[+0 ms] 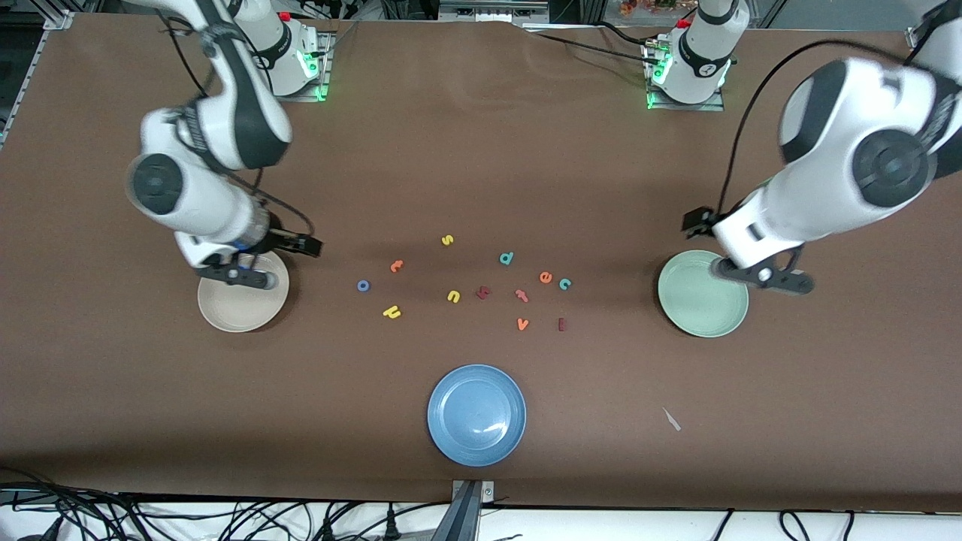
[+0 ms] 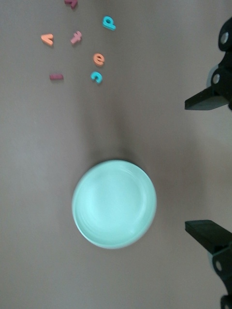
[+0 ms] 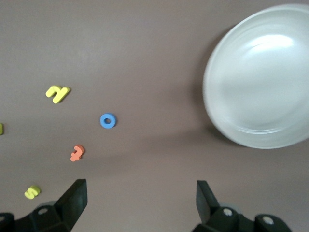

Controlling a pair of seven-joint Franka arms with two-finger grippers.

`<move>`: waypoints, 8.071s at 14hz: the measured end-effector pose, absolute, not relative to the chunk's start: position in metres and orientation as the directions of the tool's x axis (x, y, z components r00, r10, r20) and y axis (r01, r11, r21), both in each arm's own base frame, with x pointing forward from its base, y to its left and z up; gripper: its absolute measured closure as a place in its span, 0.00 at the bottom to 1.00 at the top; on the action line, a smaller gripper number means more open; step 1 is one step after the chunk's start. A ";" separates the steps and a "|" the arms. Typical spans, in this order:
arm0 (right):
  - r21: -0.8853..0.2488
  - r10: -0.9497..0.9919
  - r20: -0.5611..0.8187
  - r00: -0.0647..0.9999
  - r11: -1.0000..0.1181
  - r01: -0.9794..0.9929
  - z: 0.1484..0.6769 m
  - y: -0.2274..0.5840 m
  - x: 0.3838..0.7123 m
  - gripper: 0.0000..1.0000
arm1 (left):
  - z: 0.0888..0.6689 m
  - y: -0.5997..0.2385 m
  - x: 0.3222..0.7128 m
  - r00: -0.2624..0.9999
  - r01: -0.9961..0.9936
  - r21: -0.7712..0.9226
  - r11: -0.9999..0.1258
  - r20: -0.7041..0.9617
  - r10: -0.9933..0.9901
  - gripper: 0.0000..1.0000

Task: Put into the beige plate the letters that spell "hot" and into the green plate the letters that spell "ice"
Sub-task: 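Move the right gripper toward the letters while the left gripper follows, then grasp the blue o with the right gripper while the left grasps the red i, then drop the o on the beige plate while the left drops the i on green, then reach the right gripper to the orange letter while the left reaches the teal u, then grasp the orange letter with the right gripper while the left grasps the u, then drop the orange letter on beige while the left drops the u on green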

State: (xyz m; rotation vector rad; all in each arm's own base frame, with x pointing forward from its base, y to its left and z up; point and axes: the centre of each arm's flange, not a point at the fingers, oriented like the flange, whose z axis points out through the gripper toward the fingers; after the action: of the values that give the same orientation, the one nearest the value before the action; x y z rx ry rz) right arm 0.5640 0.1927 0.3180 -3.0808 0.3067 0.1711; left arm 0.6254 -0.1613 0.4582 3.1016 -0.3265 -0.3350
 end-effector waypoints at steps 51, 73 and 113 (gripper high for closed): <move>-0.060 -0.048 -0.176 0.983 -0.996 -0.060 0.229 0.019 0.605 0.49 | 0.291 -0.113 0.691 0.961 -0.189 -0.086 -0.978 -0.222 -0.166 0.93; -0.033 -0.702 -0.136 0.699 -0.702 -0.712 0.189 0.291 0.550 0.00 | 0.278 -0.162 0.631 0.972 -0.178 -0.032 -0.984 -0.158 -0.171 0.00; 0.072 -0.029 -0.151 0.988 -0.997 -0.019 0.248 0.058 0.578 0.82 | 0.243 -0.267 0.611 0.772 0.584 -0.245 -0.774 -0.125 0.623 0.76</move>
State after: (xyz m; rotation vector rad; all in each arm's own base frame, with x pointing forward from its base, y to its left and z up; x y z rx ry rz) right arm 0.5777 0.0576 0.2485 -3.2020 0.0386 0.2453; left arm 0.6106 -0.2673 0.2433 3.1371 1.0798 -0.3344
